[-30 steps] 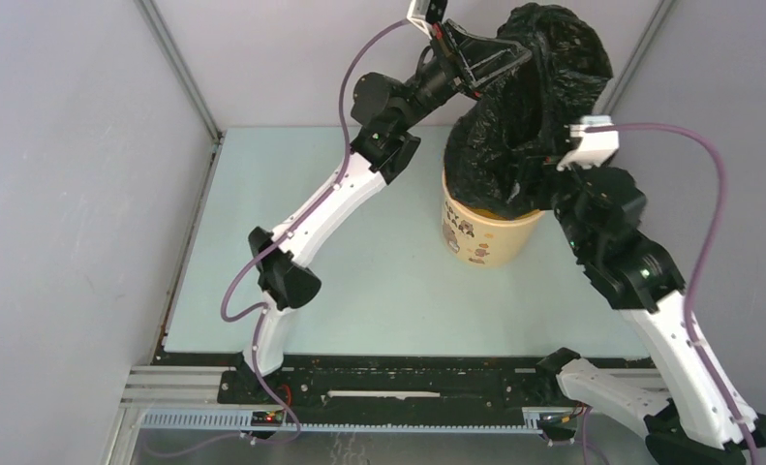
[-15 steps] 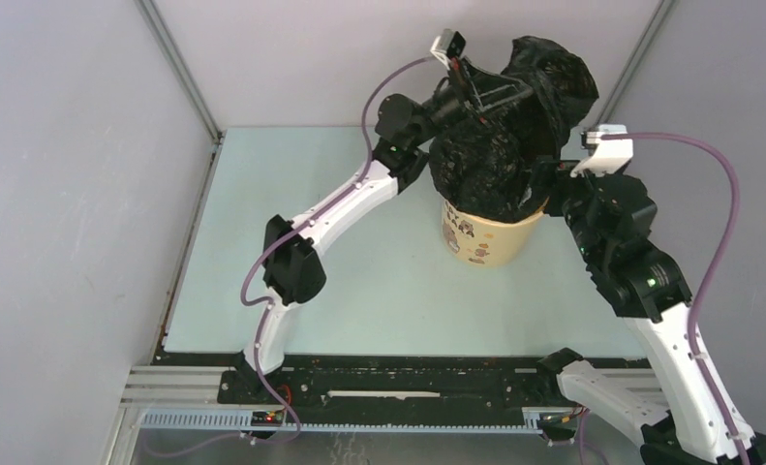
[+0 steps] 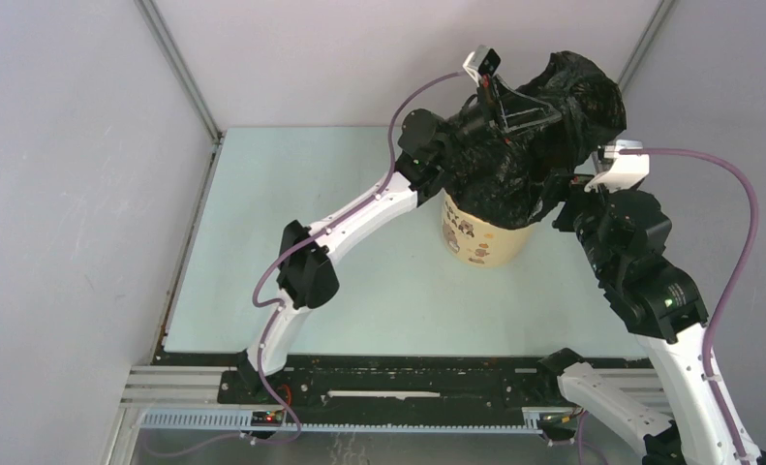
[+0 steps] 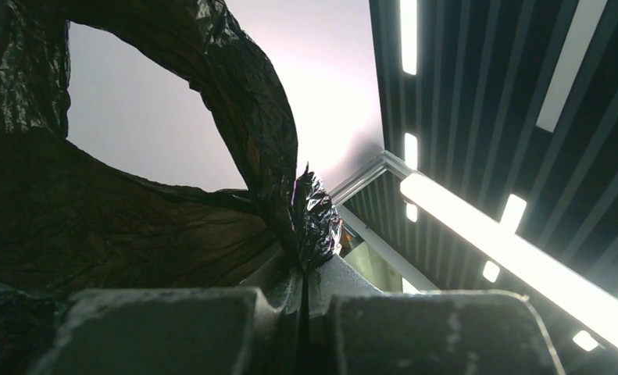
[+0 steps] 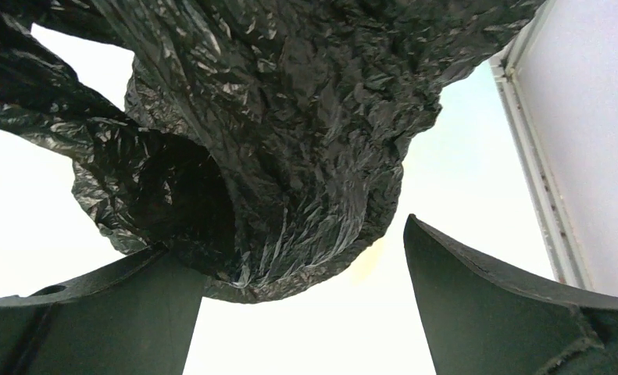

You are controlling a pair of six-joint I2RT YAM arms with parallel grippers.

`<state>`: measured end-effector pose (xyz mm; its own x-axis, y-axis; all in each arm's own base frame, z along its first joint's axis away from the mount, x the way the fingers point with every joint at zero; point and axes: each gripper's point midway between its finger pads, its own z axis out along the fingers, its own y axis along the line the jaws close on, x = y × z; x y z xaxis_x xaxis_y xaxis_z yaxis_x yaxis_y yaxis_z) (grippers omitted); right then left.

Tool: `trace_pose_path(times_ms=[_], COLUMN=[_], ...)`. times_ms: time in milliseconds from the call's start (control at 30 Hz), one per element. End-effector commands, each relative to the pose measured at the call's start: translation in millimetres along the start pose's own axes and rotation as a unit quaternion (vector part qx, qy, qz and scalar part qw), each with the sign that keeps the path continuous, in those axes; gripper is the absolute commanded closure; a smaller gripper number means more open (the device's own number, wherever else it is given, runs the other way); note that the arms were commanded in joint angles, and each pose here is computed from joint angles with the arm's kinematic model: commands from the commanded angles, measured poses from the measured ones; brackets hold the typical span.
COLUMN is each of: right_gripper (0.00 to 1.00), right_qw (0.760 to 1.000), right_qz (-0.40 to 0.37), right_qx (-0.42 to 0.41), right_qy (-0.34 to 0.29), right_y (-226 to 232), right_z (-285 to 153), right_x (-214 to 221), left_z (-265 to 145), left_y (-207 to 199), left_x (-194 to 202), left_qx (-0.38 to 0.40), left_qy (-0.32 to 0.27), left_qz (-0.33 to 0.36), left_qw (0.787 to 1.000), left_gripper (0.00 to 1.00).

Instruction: Put the trash bags into the trash bin

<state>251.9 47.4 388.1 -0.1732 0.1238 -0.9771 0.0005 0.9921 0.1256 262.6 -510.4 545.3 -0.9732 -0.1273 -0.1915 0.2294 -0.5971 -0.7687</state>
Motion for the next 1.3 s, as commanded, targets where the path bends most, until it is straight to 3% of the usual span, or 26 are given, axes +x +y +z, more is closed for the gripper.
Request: trace_pose_path(times_ms=[0,200,433,700,1067,1267], right_gripper=[0.00,0.00,0.00,0.00,0.00,0.00], right_qw=[0.999,0.996,0.987,0.948,0.960,0.955], right_qz=[0.029,0.040,0.042,-0.081,-0.099,-0.112], right_qx=[-0.038,-0.066,-0.112,-0.279,-0.232,-0.254], right_qy=[-0.011,-0.050,-0.110,-0.132,-0.120,-0.104], right_y=[8.8,7.8,28.6,86.1,84.9,104.6], right_z=[-16.2,-45.4,-44.0,-50.3,-3.9,7.7], right_x=[-7.3,-29.1,-71.0,-73.5,-61.9,-43.6], left_z=[-5.8,-21.3,-14.3,-49.2,-47.0,-39.5], left_y=[-56.1,-40.5,-38.3,-2.5,-9.6,-14.5], left_x=[10.9,-1.2,22.4,29.9,35.8,36.9], left_qx=[0.030,-0.049,-0.091,-0.267,-0.272,-0.261], left_qy=[0.018,-0.016,0.022,0.021,0.024,0.022], left_qz=[0.034,0.062,0.077,0.127,0.126,0.117], left_qw=[0.999,0.997,0.993,0.955,0.954,0.958], left_gripper=[1.00,1.00,1.00,1.00,1.00,1.00])
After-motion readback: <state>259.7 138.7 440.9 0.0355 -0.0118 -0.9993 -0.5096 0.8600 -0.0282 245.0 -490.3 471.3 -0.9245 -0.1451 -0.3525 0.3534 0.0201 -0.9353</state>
